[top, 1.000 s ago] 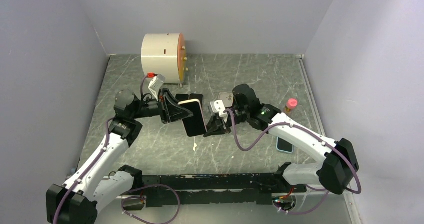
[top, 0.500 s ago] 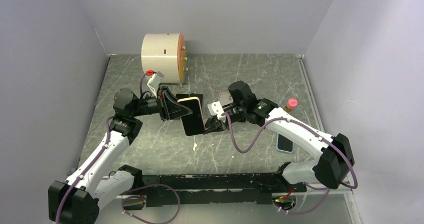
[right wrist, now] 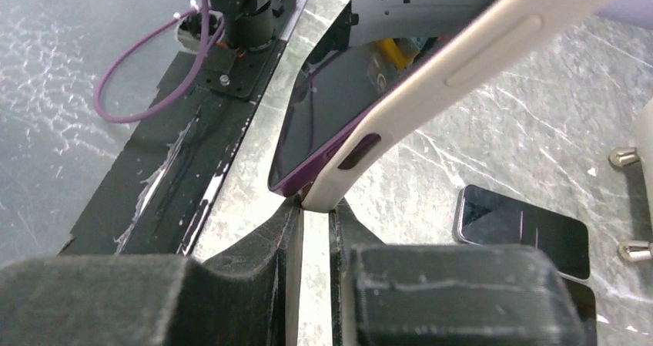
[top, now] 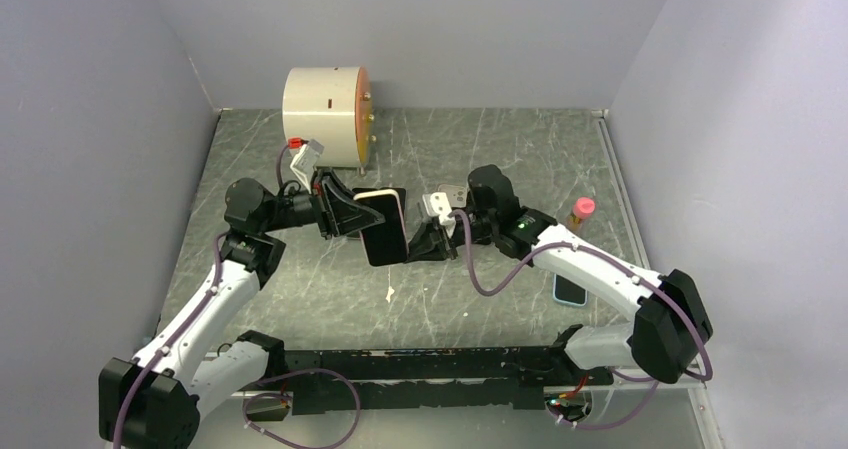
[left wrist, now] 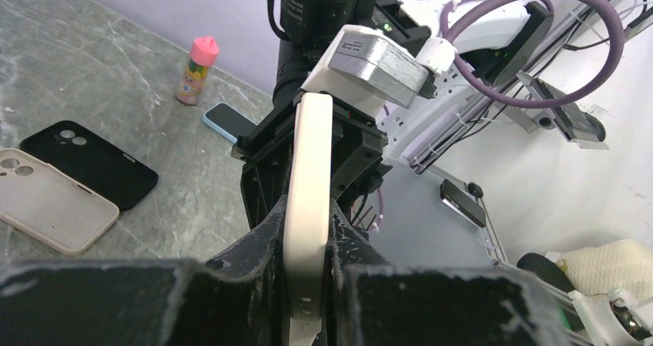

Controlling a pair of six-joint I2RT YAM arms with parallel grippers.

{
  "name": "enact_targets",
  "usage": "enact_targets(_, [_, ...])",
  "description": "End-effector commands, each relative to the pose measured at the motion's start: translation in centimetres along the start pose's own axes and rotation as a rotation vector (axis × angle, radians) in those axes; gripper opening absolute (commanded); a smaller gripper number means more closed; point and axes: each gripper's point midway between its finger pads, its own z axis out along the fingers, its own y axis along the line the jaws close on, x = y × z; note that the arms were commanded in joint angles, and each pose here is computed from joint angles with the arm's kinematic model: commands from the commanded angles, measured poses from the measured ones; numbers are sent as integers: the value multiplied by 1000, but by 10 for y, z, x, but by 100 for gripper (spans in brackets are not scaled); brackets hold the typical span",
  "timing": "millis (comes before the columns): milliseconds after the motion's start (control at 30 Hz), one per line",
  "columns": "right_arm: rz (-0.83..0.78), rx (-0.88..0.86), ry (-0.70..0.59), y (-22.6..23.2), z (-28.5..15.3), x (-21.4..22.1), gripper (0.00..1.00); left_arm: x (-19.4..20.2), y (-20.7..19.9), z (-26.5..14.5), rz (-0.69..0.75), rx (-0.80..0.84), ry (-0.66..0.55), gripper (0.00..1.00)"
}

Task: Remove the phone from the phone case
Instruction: Remove the phone case from the phone.

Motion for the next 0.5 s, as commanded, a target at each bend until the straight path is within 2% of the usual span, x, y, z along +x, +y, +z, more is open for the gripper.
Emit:
enact_targets(0, [2,202,-142,-43,-10,-28,0,-8,-25,3,-24,76,-7,2])
enact_targets(300, [57,265,-309,-39,-21,-56,3,-1,-23,5,-51,64,-6,2])
enact_targets(467, [80,264,-366,-35,-26,-73,9,8,-18,9,-74,52,5,3])
